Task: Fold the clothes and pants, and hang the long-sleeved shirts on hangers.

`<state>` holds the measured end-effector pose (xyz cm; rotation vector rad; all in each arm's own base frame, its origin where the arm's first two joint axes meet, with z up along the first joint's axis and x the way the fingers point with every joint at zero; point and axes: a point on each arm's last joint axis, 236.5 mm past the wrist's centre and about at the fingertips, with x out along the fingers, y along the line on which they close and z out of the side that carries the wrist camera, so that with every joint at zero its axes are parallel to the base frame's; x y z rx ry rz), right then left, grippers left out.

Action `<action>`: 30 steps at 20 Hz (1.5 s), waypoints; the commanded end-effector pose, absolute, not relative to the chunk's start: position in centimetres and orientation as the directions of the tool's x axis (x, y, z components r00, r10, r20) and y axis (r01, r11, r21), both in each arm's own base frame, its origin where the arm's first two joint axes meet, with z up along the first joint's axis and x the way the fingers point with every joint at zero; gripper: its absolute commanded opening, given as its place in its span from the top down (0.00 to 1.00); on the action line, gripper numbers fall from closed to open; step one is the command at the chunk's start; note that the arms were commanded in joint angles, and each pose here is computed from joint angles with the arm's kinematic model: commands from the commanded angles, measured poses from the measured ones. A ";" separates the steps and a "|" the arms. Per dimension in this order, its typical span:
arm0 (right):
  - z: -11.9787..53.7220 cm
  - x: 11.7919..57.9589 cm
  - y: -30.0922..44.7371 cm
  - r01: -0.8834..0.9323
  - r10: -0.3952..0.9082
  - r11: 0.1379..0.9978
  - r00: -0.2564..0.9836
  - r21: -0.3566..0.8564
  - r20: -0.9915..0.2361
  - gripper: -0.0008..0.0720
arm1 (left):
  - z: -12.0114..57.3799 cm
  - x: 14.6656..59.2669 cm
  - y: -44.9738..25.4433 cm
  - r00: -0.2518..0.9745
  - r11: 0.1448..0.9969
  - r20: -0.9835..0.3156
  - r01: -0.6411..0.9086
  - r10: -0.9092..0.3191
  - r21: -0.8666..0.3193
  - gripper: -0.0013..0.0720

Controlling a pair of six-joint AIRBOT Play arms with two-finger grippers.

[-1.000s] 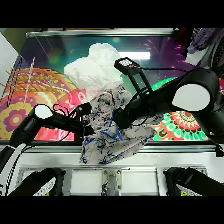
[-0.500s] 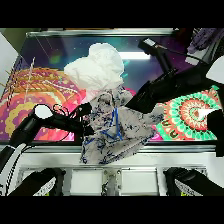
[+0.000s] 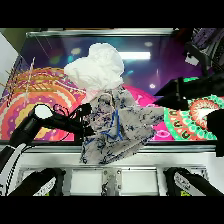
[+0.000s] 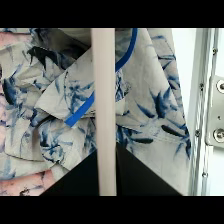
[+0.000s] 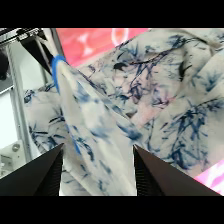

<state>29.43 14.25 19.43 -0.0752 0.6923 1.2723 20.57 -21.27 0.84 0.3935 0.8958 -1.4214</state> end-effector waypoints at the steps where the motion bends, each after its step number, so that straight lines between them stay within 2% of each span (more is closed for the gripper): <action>1: 17.5 29.3 9.8 -0.929 0.909 0.270 0.158 0.255 -0.384 0.35 | 0.8 20.4 -21.3 -0.103 0.152 -0.729 0.949 -0.677 -0.275 0.97; 9: 12.2 30.2 9.5 -0.933 0.953 0.134 0.029 0.334 -0.302 0.35 | 0.8 20.2 -21.2 -0.109 0.148 -0.729 0.949 -0.676 -0.279 0.97; 13: 10.5 29.2 10.6 -0.929 0.969 0.082 -0.011 0.361 -0.249 0.35 | 0.8 20.3 -21.2 -0.107 0.150 -0.730 0.949 -0.676 -0.278 0.97; 16: 10.2 28.7 11.3 -0.922 0.981 0.065 -0.011 0.382 -0.194 0.35 | 0.8 20.3 -21.2 -0.106 0.150 -0.730 0.949 -0.676 -0.277 0.97; 30: 9.0 27.2 16.0 -0.889 0.977 -0.090 -0.167 0.449 -0.135 0.35 | 0.8 20.3 -21.2 -0.107 0.149 -0.729 0.949 -0.676 -0.278 0.97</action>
